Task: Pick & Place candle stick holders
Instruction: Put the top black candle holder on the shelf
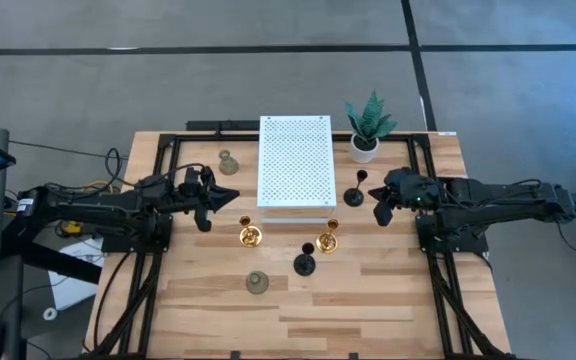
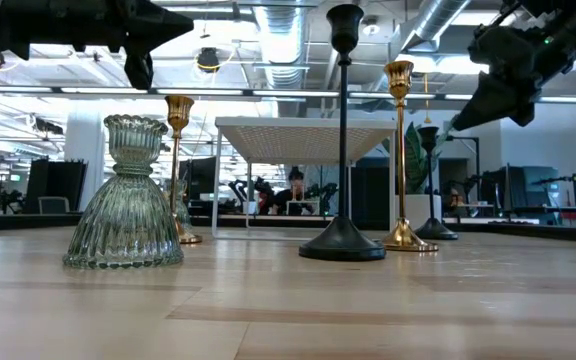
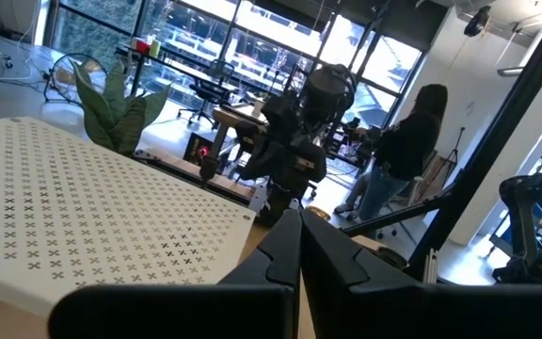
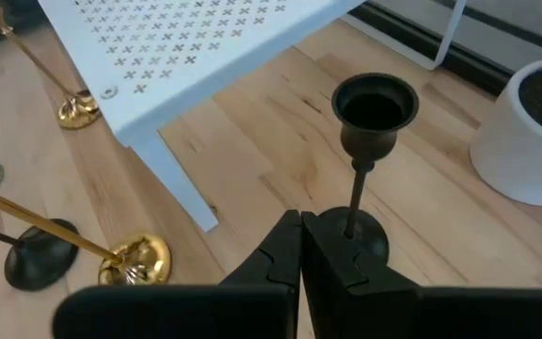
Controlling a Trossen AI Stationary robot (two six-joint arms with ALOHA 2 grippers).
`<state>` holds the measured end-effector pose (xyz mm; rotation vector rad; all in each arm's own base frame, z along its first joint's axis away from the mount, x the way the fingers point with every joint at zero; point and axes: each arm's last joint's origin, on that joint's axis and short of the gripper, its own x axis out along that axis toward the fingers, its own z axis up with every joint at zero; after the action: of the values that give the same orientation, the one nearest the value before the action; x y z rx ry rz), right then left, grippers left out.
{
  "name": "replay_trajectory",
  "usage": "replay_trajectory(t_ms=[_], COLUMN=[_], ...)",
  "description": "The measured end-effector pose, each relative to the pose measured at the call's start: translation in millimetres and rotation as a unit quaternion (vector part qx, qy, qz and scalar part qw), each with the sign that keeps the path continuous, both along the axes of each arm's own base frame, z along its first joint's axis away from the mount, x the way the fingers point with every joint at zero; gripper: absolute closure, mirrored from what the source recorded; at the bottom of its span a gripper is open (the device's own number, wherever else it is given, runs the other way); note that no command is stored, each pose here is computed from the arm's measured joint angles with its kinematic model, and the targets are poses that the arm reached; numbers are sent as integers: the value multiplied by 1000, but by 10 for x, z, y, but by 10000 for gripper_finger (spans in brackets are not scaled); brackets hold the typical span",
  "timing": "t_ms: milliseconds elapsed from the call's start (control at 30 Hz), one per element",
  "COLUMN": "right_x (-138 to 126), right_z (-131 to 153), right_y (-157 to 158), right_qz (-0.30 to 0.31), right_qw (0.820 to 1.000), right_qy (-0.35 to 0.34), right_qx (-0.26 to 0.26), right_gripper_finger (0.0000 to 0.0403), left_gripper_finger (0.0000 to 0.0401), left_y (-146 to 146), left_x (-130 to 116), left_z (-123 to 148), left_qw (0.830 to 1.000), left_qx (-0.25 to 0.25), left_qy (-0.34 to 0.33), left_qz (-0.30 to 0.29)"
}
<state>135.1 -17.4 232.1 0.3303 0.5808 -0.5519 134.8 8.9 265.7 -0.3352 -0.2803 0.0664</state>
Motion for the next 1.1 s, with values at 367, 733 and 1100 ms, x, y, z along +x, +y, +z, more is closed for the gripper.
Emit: replay_trajectory(t_ms=[367,733,1100], right_x=[102,388,538], right_z=[-132,-305,-507], right_y=[-25,-136,-336], right_qz=[-6,-42,-101], right_qw=[998,996,987], right_qy=[58,82,120], right_qx=[4,-6,-17], right_gripper_finger=[360,197,137], left_gripper_finger=[393,393,393], left_y=[0,0,0], left_x=[0,0,0], left_z=[0,0,0], left_qw=[1000,1000,1000], left_qx=[0,-1,-2], left_qy=[0,0,0], left_qz=[0,-1,-1])
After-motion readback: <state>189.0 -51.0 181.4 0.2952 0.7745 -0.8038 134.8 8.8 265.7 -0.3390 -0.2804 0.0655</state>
